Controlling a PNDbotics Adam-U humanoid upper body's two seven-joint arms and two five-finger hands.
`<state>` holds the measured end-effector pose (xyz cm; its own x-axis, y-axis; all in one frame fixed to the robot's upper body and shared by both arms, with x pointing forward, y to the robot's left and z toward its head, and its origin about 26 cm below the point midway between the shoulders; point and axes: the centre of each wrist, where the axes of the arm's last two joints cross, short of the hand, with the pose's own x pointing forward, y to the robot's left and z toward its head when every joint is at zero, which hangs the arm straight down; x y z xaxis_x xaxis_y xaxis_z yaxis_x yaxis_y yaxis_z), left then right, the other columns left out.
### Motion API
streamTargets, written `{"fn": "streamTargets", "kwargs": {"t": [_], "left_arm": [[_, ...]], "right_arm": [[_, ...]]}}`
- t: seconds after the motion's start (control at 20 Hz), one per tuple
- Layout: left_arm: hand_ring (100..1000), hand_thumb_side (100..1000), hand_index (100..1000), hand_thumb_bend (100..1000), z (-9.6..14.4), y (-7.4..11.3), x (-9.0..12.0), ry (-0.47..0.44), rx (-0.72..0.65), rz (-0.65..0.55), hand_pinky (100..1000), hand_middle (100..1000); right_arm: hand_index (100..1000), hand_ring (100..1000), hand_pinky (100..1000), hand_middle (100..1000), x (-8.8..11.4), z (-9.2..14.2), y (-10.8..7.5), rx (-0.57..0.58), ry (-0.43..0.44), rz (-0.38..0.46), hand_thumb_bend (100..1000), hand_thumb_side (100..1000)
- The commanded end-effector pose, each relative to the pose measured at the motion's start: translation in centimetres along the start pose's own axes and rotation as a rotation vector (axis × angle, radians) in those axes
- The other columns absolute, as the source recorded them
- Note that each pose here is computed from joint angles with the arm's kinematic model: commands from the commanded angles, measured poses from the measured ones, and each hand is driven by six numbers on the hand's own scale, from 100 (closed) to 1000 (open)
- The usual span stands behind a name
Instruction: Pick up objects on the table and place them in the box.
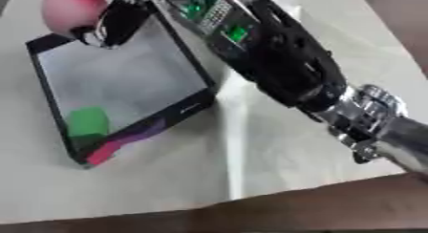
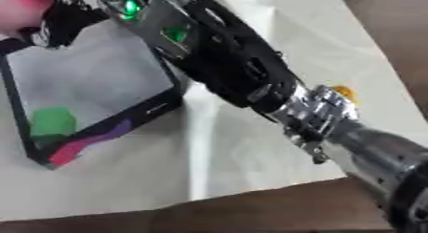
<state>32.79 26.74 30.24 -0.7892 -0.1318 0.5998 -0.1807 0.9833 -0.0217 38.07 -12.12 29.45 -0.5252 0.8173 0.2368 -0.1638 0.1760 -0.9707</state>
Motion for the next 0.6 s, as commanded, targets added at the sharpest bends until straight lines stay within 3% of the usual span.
{"fn": "streamTargets", "kwargs": {"t": [0.05, 0.4, 0.55, 0.6], "left_arm": [[601, 481, 837, 416, -0.4, -0.6, 0.8, -0.026, -0.021, 0.034, 725, 782], [598, 487, 837, 416, -0.2, -0.2, 0.4, -0.007, -0.014, 0.019, 724, 781], [597, 488, 837, 416, -0.1, 0.0, 0.2, -0.002, -0.008, 0.007, 723, 781], [596, 484, 837, 418, -0.1, 0.1, 0.2, 0.001, -0.006, 0.005, 723, 781]], "right_arm": [[671, 630, 789, 541, -0.8, -1.2, 0.6, 0.009, 0.036, 0.028, 196, 115], [706, 670, 794, 581, -4.5, -3.7, 4.7, 0.09, 0.119, 0.103, 279, 161], [822, 769, 834, 715, -5.6, -4.5, 5.8, 0.099, 0.131, 0.134, 390, 153], [860, 803, 856, 757, -5.7, -4.6, 5.7, 0.092, 0.123, 0.141, 396, 306]]}}
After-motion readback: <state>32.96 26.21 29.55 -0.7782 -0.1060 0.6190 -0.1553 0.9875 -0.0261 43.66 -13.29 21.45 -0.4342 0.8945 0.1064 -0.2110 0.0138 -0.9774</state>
